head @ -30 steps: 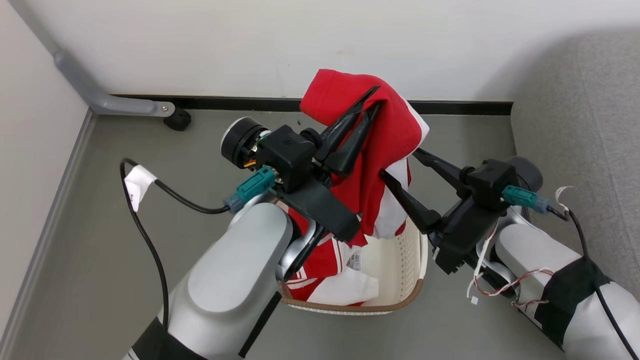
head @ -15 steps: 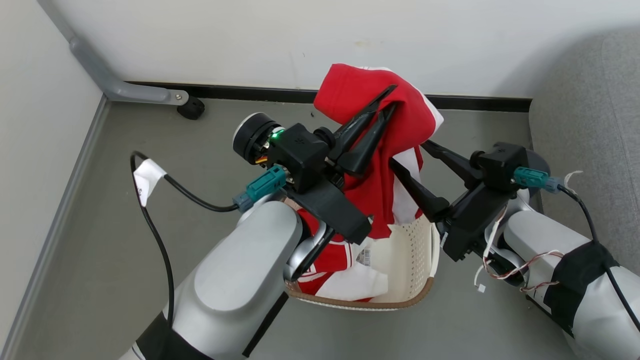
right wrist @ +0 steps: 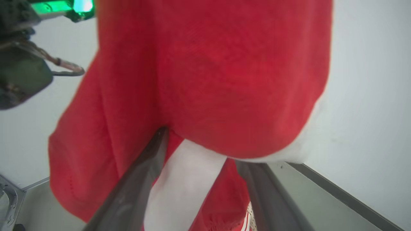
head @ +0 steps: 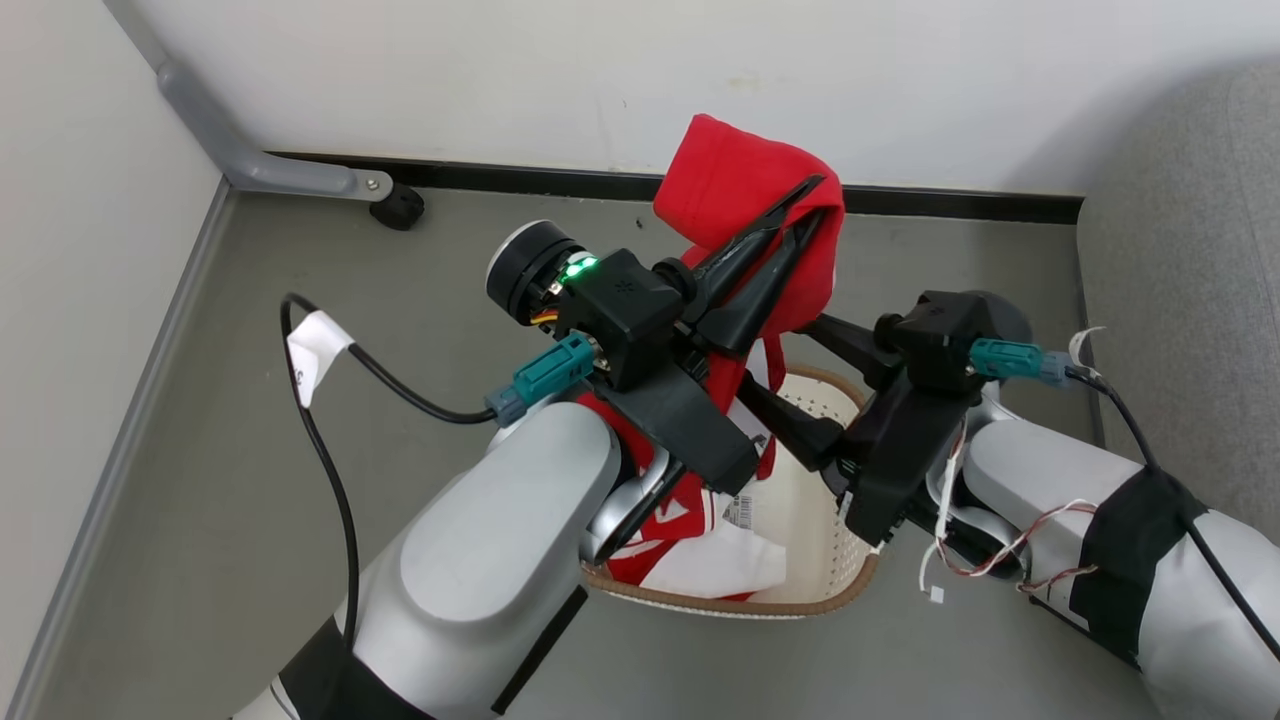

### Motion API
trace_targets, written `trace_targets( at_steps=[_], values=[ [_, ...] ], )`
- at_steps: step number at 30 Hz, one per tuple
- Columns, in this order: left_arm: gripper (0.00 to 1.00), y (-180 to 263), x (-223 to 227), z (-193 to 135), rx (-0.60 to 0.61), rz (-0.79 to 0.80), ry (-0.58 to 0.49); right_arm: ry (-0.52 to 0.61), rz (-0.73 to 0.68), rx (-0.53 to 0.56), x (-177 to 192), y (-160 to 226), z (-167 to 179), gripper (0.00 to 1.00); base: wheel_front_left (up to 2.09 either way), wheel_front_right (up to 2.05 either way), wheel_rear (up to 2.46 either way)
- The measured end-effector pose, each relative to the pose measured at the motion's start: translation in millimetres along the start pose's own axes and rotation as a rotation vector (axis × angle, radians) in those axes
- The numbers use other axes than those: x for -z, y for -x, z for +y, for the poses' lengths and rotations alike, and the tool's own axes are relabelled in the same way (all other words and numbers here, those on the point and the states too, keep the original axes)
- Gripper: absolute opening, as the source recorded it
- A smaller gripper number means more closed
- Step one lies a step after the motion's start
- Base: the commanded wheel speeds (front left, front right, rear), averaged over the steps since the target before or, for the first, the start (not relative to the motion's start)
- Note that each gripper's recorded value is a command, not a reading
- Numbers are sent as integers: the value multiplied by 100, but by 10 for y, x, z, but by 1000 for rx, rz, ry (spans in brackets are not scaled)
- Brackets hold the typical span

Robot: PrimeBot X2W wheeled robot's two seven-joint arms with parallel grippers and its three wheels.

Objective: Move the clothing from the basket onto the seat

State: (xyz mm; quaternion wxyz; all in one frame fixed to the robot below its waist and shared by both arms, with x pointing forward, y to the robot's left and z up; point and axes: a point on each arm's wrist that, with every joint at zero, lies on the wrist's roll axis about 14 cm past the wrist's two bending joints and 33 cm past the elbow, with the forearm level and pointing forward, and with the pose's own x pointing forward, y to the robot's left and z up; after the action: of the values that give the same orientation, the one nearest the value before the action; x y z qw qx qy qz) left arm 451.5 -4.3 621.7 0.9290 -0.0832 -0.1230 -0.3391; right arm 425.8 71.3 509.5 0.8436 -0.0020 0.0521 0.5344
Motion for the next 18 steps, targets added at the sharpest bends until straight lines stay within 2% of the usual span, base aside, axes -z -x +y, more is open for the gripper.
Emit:
trace_targets(
  at_steps=[2, 3, 18],
  values=[
    [0, 2, 9, 6, -2, 2, 3, -5, -15, -14, -60, -21, 29, 4, 0, 0, 0],
    [0, 3, 17, 11, -4, 4, 5, -10, -23, -15, -92, -29, 26, 0, 0, 0, 0],
    [0, 57, 336, 144, -67, 79, 51, -92, -82, 62, -277, 116, -175, 0, 0, 0, 0]
  ],
)
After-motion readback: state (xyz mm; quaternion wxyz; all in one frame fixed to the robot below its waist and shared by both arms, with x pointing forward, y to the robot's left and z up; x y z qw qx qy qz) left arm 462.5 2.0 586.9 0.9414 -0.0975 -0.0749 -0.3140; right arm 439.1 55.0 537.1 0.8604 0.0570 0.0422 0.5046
